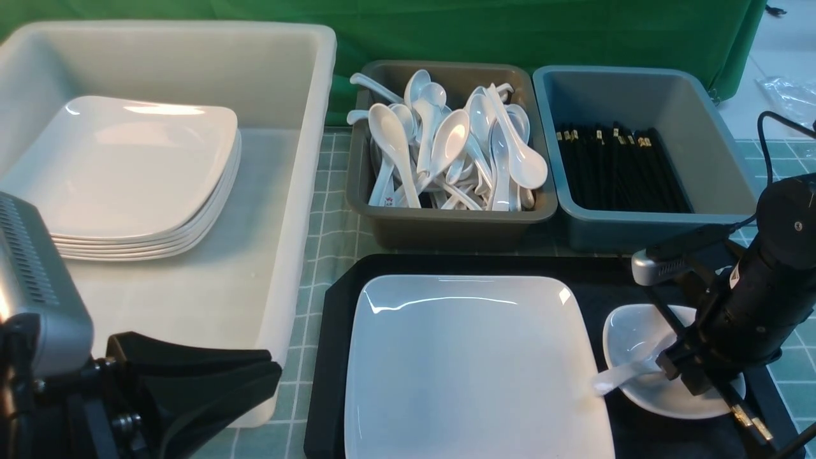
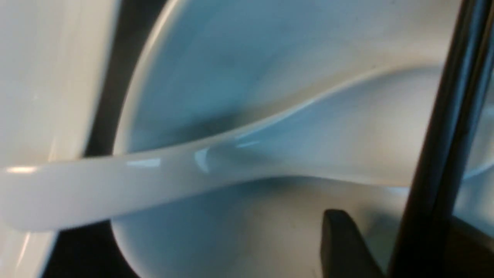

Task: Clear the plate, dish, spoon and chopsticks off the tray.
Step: Use the right arm to grab a pair of chopsticks from the plate, then use the right arm to put the chopsticks into the small storage box on the right

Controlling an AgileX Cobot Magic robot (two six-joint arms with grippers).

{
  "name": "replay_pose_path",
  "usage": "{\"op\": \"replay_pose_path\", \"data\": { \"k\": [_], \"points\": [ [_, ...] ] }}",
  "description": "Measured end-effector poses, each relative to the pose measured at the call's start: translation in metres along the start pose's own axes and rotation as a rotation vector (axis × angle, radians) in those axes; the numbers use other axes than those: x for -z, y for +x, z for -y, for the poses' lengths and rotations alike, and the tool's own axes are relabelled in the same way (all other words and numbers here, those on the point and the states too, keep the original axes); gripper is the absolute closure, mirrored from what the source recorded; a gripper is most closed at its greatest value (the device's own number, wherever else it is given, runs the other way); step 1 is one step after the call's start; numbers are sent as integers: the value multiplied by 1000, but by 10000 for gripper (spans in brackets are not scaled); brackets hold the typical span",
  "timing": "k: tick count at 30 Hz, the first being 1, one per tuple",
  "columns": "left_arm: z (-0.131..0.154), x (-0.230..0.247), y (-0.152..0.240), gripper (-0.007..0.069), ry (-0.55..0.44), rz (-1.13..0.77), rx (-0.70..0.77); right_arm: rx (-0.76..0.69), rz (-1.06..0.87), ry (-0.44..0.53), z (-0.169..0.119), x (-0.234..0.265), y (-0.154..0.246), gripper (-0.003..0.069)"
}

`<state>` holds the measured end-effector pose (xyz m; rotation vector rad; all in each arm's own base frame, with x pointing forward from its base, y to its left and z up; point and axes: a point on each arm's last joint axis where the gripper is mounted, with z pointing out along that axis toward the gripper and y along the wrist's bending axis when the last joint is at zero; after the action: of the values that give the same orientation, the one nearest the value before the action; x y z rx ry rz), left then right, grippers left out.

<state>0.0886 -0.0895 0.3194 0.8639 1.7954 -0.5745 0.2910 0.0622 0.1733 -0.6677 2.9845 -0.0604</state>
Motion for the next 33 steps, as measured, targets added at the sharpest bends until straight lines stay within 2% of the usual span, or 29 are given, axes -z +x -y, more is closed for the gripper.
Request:
{"op": "replay_pose_path", "data": {
  "k": [1, 2, 8, 14, 18, 19, 26, 29, 33],
  "points": [
    [0, 0, 0, 606, 0, 0, 0, 5, -9, -2, 0, 0, 1, 505],
    [0, 0, 0, 606, 0, 0, 0, 10, -13, -3, 0, 0, 1, 515],
    [0, 0, 0, 606, 0, 0, 0, 35, -31, -6, -1, 7, 6, 516],
    [0, 0, 0, 606, 0, 0, 0, 52, -8, 3, -2, 49, 18, 516],
    [-2, 0, -2, 606, -17, 22, -6, 55, 96, -5, -5, 86, 27, 516],
    [-3, 0, -4, 606, -33, 42, -9, 46, 180, -18, -7, 101, 24, 516],
    [-8, 1, -11, 606, -88, 115, -17, -24, 546, -37, 0, 151, -32, 516],
    [-9, 1, -12, 606, -106, 126, -34, -64, 678, -25, 10, 162, -74, 516],
    [-9, 1, -10, 606, -105, 109, -55, -133, 765, -16, 31, 154, -131, 516]
  ]
}}
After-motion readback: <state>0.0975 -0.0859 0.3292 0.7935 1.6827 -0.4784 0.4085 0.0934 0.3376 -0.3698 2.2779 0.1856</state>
